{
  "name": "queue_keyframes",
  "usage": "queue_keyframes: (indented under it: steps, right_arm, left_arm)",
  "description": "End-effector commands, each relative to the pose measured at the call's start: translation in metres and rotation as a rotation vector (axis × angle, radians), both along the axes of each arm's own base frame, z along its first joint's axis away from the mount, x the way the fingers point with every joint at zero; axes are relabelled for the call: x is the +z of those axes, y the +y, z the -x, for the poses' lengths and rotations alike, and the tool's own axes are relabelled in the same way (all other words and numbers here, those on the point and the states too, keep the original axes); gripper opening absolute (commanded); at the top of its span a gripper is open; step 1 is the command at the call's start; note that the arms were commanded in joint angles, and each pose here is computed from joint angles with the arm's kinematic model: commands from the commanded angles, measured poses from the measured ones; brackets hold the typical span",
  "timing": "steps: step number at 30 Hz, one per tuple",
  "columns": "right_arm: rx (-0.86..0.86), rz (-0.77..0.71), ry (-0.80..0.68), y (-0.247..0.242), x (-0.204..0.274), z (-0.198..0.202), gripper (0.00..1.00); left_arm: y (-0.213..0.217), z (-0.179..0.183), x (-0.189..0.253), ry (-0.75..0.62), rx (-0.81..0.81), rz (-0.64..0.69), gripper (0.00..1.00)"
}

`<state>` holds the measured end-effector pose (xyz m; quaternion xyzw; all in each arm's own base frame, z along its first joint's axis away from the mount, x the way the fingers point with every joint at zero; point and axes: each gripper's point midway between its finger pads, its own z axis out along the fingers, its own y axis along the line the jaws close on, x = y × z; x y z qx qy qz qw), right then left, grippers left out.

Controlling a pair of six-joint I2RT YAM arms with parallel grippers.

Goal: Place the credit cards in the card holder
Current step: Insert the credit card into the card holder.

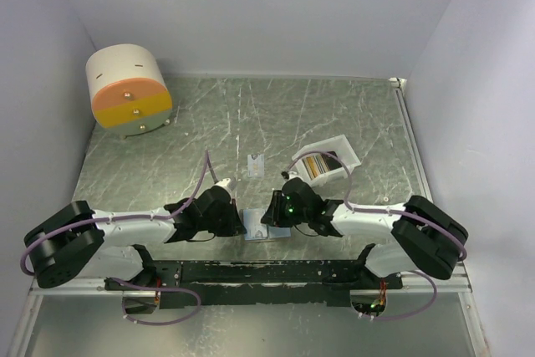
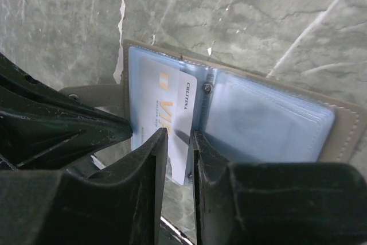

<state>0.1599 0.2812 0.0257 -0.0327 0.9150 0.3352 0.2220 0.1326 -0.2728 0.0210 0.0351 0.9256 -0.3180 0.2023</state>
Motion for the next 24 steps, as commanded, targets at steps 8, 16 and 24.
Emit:
queue_keyframes:
  steps: [8,16,24]
  right_arm:
    - [0.042,-0.020,-0.001,0.024,0.001,0.003,0.22]
    - [0.057,-0.016,-0.021,0.028,0.007,0.001,0.20]
    - [0.034,0.082,-0.054,0.012,0.009,-0.006,0.16]
  left_arm:
    - [0.000,0.003,0.002,-0.005,-0.004,0.013,0.10]
    - [0.004,-0.002,0.010,-0.025,0.030,0.001,0.18]
    - [0.029,-0.010,0.004,-0.031,0.126,-0.113,0.13]
